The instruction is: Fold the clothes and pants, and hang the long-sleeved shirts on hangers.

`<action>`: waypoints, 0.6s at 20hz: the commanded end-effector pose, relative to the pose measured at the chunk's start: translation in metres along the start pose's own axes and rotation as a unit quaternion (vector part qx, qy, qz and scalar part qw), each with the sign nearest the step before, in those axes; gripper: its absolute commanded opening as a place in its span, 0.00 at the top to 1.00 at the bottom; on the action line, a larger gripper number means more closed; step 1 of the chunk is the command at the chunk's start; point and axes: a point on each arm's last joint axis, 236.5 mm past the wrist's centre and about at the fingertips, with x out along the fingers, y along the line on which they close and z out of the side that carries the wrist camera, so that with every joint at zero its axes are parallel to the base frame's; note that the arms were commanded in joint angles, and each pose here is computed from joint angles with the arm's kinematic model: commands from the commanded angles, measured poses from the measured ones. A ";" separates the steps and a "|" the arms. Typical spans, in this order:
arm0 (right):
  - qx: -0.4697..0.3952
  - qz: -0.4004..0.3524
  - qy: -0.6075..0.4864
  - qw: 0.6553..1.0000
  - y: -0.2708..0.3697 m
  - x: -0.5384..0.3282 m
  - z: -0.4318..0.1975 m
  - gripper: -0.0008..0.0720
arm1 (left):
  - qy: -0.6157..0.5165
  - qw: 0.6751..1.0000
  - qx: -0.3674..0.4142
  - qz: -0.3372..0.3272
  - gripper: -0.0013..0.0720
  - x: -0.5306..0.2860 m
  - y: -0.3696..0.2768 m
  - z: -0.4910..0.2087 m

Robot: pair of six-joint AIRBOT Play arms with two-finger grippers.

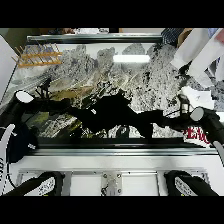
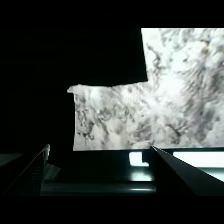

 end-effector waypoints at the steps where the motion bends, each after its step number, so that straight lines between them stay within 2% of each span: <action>1: 0.035 0.027 0.030 0.999 0.012 0.040 -0.029 0.01 | -0.003 1.000 0.001 0.001 0.97 0.000 0.000 0.001; 9: 0.041 0.092 0.032 0.994 0.081 0.078 -0.032 0.01 | -0.003 1.000 0.001 0.001 0.97 0.000 0.000 0.001; 10: 0.032 0.093 0.032 0.995 0.085 0.079 -0.035 0.05 | -0.004 1.000 0.001 0.001 0.97 0.000 0.001 0.002; 11: 0.021 0.094 0.032 0.995 0.089 0.079 -0.036 0.37 | -0.004 1.000 0.001 0.001 0.97 0.000 0.000 0.002; 12: 0.003 0.097 0.030 0.995 0.091 0.076 -0.034 0.83 | -0.008 1.000 0.001 0.002 0.97 -0.001 0.001 0.004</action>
